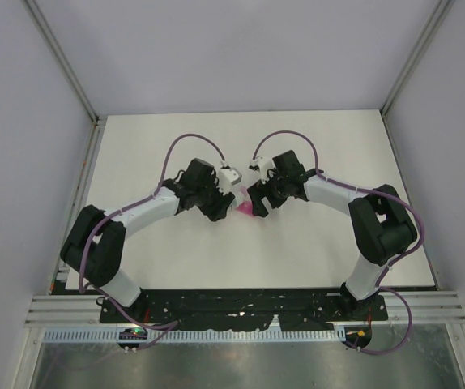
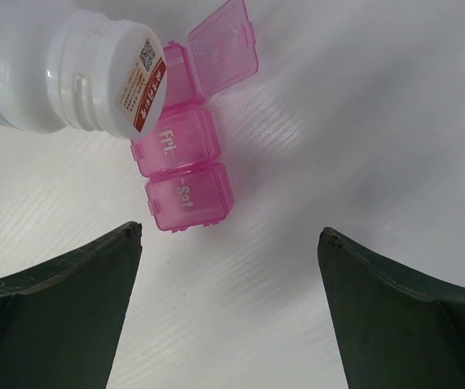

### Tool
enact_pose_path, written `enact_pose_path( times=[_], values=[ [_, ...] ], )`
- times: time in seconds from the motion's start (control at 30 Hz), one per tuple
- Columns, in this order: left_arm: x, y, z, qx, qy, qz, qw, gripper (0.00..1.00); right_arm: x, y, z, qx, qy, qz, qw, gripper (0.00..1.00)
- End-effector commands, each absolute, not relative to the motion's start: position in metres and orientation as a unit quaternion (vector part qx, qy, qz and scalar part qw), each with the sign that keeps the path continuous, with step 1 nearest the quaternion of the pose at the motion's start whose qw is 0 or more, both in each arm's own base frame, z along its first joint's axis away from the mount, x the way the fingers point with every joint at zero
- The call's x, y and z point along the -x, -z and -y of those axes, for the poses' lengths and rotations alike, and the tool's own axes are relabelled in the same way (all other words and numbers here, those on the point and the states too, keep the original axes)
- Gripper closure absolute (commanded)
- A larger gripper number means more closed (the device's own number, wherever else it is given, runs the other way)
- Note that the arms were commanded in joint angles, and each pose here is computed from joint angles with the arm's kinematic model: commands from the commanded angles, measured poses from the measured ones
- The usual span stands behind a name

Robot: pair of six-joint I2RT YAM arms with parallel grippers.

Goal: Sort the pills into containers

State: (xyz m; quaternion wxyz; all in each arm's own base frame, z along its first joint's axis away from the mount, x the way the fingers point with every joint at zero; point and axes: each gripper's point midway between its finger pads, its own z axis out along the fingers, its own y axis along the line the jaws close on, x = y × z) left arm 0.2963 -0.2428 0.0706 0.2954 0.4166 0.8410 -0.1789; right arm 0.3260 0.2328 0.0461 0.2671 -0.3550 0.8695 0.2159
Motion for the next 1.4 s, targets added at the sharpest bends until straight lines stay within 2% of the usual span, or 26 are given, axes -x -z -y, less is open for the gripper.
enact_pose_path(
  times=[0.0,1.37],
  values=[
    [-0.3073,-0.0876,0.2507,-0.423,0.178,-0.83,0.318,1.0,-0.3358,-0.0592,-0.2393,0.351,-0.226,-0.864,0.282,0.07],
    [-0.3064,-0.0786,0.2484,-0.427,0.161,-0.847,0.273,1.0,-0.3358,-0.0578,-0.2386,0.347,-0.232,-0.866,0.277,0.07]
  ],
)
